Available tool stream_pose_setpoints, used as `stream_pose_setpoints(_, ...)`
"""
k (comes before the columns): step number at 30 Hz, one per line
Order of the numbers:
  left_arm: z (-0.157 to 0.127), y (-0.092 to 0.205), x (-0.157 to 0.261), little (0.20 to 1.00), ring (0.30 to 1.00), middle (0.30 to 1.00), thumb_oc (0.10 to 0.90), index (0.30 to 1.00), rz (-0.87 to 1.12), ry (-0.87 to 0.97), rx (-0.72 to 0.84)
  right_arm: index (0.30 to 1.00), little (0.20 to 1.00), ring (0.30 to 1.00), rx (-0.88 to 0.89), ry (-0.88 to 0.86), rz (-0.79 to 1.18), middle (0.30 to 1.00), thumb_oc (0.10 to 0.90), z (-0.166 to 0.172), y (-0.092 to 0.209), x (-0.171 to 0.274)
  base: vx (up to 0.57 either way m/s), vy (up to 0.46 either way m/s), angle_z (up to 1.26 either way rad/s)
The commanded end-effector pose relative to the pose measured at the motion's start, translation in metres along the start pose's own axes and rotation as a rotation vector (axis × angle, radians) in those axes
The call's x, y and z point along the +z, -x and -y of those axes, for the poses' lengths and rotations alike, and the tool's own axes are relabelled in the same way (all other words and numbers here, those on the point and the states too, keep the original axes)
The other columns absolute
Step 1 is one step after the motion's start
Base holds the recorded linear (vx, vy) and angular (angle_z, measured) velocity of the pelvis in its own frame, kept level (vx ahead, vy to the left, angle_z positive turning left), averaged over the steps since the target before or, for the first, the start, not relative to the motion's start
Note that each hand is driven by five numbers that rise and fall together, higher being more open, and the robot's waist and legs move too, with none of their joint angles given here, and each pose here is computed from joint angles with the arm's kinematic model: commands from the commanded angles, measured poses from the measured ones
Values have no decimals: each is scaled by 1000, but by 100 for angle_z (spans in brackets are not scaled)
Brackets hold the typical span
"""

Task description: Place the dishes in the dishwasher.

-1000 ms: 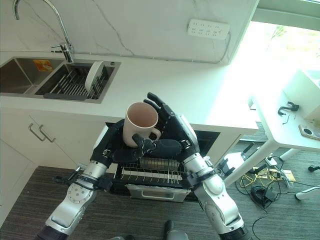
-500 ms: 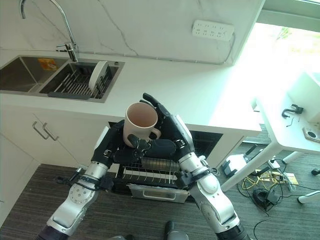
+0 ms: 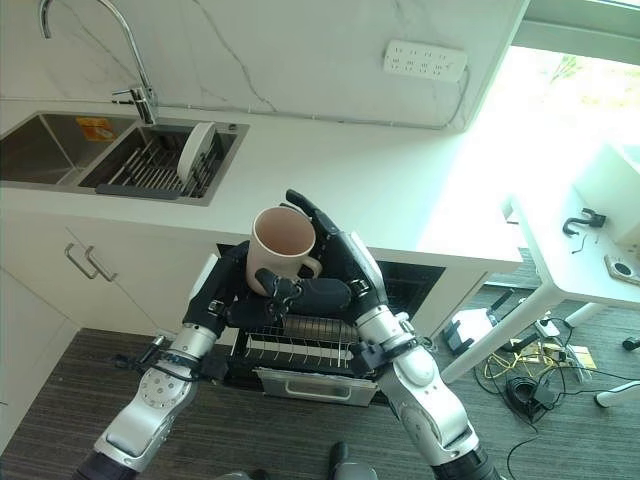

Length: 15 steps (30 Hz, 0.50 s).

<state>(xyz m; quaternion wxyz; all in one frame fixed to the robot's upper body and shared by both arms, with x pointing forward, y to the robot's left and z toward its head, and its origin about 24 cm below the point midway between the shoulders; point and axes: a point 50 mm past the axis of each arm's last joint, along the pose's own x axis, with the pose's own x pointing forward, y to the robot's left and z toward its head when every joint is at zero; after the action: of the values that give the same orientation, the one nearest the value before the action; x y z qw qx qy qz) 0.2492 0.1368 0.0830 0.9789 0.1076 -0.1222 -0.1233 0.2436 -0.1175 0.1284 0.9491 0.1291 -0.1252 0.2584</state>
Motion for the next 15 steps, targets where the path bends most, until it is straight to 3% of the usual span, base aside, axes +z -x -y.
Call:
stream_pose_setpoints(1, 7, -21, 58, 300, 300, 300, 400, 300, 324, -18, -37, 900, 900, 900, 101, -58, 186, 900, 800, -16, -20, 30, 0, 0, 0)
stream_pose_setpoints(15, 5, -17, 56, 300, 300, 300, 400, 300, 310, -20, -45, 900, 900, 900, 96, -84, 158, 900, 800, -14, -16, 25, 0, 0, 0)
